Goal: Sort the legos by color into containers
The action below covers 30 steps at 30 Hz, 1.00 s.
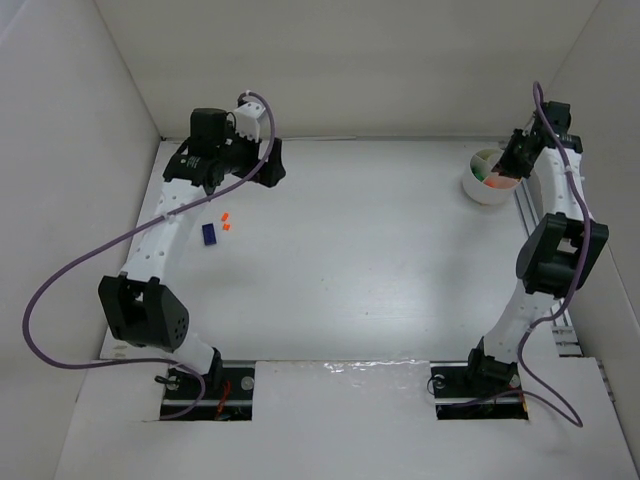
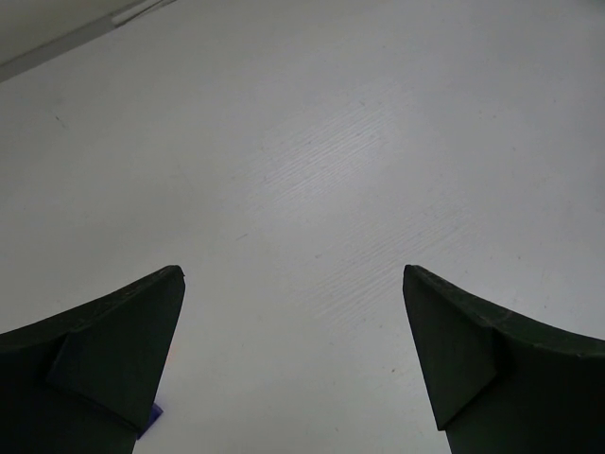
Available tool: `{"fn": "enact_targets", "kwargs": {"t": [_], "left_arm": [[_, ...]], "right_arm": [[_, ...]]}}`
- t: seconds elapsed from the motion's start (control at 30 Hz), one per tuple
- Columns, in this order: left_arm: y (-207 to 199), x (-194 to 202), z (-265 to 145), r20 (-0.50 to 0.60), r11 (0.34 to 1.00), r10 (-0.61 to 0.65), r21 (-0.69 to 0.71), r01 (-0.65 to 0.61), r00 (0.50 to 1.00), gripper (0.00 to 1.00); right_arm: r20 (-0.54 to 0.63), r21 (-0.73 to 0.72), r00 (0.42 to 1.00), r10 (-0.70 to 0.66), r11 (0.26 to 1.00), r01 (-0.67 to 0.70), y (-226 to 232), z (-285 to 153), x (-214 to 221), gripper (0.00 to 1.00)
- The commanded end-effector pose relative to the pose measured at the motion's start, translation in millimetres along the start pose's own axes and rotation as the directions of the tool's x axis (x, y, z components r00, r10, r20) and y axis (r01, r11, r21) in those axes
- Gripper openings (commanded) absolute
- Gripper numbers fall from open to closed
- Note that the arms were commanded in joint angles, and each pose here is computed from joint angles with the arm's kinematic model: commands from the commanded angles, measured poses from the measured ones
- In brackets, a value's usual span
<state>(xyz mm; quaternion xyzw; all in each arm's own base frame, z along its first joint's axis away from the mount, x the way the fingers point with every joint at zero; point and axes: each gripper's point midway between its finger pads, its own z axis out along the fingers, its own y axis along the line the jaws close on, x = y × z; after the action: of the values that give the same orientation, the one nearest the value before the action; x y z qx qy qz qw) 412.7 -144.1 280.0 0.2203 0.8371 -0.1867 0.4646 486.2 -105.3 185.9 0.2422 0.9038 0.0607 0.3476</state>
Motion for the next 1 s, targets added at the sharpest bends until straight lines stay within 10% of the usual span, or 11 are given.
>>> {"fn": "enact_targets", "kwargs": {"t": [0.0,0.6,0.97], "left_arm": [[6.9,-10.7,-8.8,0.027,1.000,-0.027,-0.015,0.027,0.999,1.00],[18.4,-7.4,2.2,-0.004,0.997,-0.048,-0.054,0.048,0.999,1.00],[19.3,-8.5,4.1,-0.004,0.997,-0.048,-0.054,0.048,0.999,1.00]], "right_arm": [[0.070,0.043,0.997,-0.026,0.999,0.023,-8.7,6.5,-16.6,0.00],[0.075,0.117,0.996,-0.039,0.993,0.030,-30.1,41.2,-21.3,0.04],[0.097,0.164,0.994,-0.051,0.986,0.035,-39.6,47.2,-25.2,0.23]]}}
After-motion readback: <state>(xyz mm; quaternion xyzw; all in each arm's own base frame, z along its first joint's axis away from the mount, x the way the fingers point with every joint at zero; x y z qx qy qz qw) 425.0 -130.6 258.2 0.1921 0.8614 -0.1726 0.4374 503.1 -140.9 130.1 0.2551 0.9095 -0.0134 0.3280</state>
